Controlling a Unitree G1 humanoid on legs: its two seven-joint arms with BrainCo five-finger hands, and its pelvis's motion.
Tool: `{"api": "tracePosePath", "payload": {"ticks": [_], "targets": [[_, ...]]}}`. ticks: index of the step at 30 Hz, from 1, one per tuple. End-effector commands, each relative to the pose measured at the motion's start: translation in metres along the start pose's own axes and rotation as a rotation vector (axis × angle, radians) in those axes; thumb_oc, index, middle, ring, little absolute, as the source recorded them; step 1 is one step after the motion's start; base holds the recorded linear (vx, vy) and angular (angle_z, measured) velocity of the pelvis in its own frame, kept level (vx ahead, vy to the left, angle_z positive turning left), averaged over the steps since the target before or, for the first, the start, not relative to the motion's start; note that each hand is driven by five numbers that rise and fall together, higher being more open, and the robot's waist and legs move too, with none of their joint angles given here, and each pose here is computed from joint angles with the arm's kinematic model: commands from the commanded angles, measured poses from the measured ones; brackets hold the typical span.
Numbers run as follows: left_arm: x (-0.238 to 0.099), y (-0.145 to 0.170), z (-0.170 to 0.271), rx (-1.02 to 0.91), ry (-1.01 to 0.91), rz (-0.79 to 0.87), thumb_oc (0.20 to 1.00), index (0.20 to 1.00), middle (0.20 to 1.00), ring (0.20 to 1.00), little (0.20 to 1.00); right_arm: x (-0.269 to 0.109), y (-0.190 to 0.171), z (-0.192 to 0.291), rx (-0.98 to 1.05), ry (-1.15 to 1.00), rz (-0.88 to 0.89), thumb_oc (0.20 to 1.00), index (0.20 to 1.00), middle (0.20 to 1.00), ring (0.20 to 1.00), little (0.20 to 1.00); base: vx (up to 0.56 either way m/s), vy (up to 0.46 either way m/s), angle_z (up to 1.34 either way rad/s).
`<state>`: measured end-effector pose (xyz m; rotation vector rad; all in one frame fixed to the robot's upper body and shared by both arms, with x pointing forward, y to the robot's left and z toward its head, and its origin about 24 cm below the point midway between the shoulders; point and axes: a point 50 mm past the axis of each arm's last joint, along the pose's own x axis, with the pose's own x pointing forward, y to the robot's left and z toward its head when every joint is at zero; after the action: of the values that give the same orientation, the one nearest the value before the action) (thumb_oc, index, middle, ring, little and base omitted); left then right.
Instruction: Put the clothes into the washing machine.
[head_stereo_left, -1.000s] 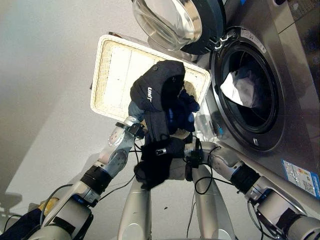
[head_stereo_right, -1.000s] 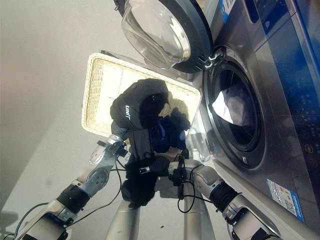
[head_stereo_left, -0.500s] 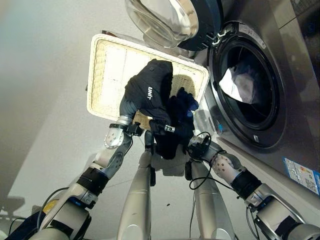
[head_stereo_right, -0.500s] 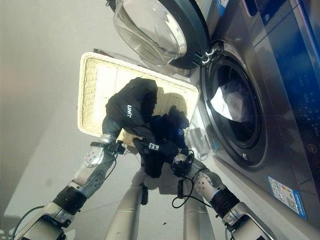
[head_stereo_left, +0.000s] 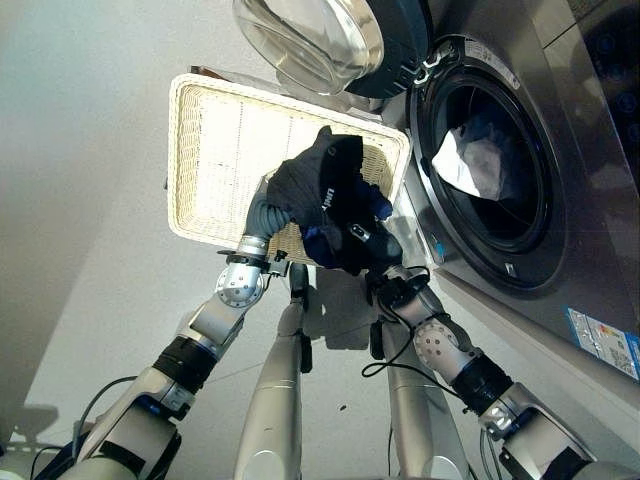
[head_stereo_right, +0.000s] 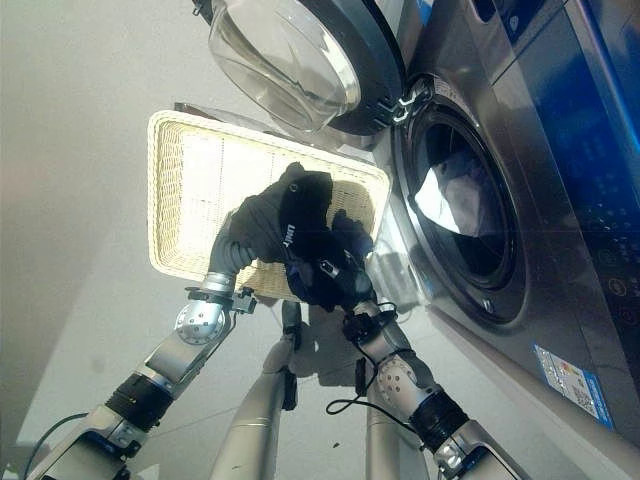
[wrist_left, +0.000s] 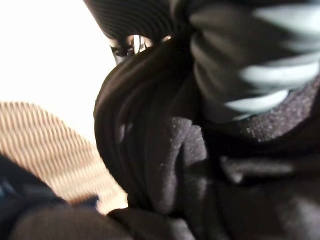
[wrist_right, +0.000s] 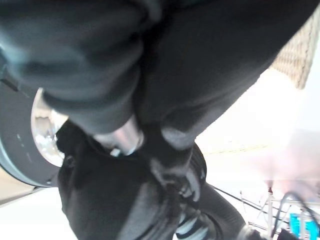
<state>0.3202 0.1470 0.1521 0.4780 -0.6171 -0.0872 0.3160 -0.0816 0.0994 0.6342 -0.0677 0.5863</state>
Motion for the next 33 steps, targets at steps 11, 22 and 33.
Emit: {"api": "tracePosePath", "payload": {"ticks": [11,22,33], "targets": [[0.009,0.013,0.003,0.317,-0.061,-0.095,0.200,0.200,0.200,0.200,0.200,0.004,0.022,0.014,0.012,0.034,0.162,1.000,1.000,1.000,1.000,1.000,0.01,0.006,-0.02],[0.027,0.011,0.006,0.582,-0.098,-0.258,0.200,0.200,0.200,0.200,0.200,0.007,0.034,0.006,-0.001,0.151,0.246,1.000,1.000,1.000,1.000,1.000,0.00,0.004,-0.02],[0.026,-0.015,0.025,0.706,-0.252,-0.451,0.200,0.200,0.200,0.200,0.200,0.008,0.026,0.011,0.111,0.060,0.114,1.000,1.000,1.000,1.000,1.000,0.00,0.004,-0.04]]}}
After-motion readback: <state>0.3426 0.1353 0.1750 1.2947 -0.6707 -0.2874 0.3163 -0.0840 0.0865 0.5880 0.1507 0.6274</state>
